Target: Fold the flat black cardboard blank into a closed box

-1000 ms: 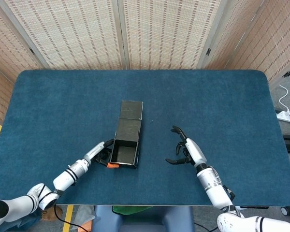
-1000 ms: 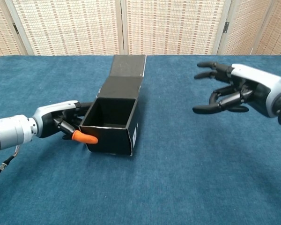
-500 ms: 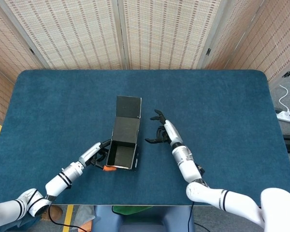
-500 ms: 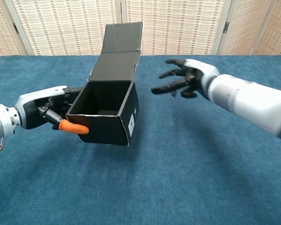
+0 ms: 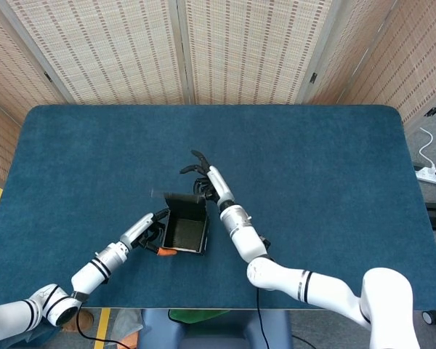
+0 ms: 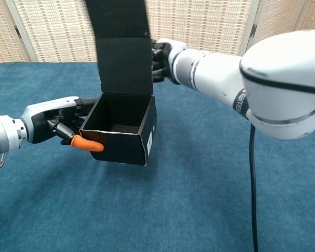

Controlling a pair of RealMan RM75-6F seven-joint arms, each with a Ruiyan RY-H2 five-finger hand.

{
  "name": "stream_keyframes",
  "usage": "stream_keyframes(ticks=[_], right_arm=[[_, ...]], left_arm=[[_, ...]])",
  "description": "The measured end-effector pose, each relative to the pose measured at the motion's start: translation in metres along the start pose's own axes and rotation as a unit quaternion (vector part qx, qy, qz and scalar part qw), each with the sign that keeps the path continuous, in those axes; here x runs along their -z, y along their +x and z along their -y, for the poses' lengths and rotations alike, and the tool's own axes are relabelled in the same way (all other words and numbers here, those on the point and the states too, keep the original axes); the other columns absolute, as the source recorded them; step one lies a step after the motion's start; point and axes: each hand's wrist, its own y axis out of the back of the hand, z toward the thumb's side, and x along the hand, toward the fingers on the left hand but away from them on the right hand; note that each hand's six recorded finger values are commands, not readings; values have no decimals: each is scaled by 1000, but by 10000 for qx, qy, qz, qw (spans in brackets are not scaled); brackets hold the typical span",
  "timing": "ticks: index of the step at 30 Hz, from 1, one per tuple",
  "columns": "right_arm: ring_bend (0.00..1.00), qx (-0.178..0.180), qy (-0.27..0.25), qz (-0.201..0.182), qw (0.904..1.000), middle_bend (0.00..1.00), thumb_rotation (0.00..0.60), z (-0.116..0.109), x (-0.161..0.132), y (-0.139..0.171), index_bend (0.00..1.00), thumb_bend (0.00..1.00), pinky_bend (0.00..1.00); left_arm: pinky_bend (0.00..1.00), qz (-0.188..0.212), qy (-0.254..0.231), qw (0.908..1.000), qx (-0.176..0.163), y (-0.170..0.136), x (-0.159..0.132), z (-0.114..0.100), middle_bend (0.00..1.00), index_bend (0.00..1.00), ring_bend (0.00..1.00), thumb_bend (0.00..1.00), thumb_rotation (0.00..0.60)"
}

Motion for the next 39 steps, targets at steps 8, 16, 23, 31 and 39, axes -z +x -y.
stream_keyframes(ticks=[8, 16, 23, 31, 39], right_arm=[[752, -1125, 987, -75, 9887, 356, 600, 35, -1, 45, 34, 0, 1000], [752, -1036, 2696, -433, 9564, 344, 600, 44, 16, 59, 54, 0, 1000], [752, -979, 3268, -595, 9381, 338, 600, 54, 24, 60, 68, 0, 1000], [753, -780, 3954, -790, 9118, 333, 600, 58, 31, 59, 73, 0, 1000], [753, -703, 4377, -898, 8918, 332, 600, 66, 41, 60, 77, 0, 1000]], left_arm=[[932, -244, 259, 9990, -270, -2, 13, -2, 561, 595, 719, 198, 600], [935, -716, 371, 9959, -410, -6, 32, 5, 508, 510, 730, 198, 600], [927, -903, 290, 9939, -565, -4, 40, 2, 412, 386, 763, 196, 600], [930, -887, 646, 9924, -565, -7, 39, -1, 139, 5, 721, 179, 600], [926, -896, 1901, 9764, -490, -18, 37, -12, 5, 0, 660, 176, 600]])
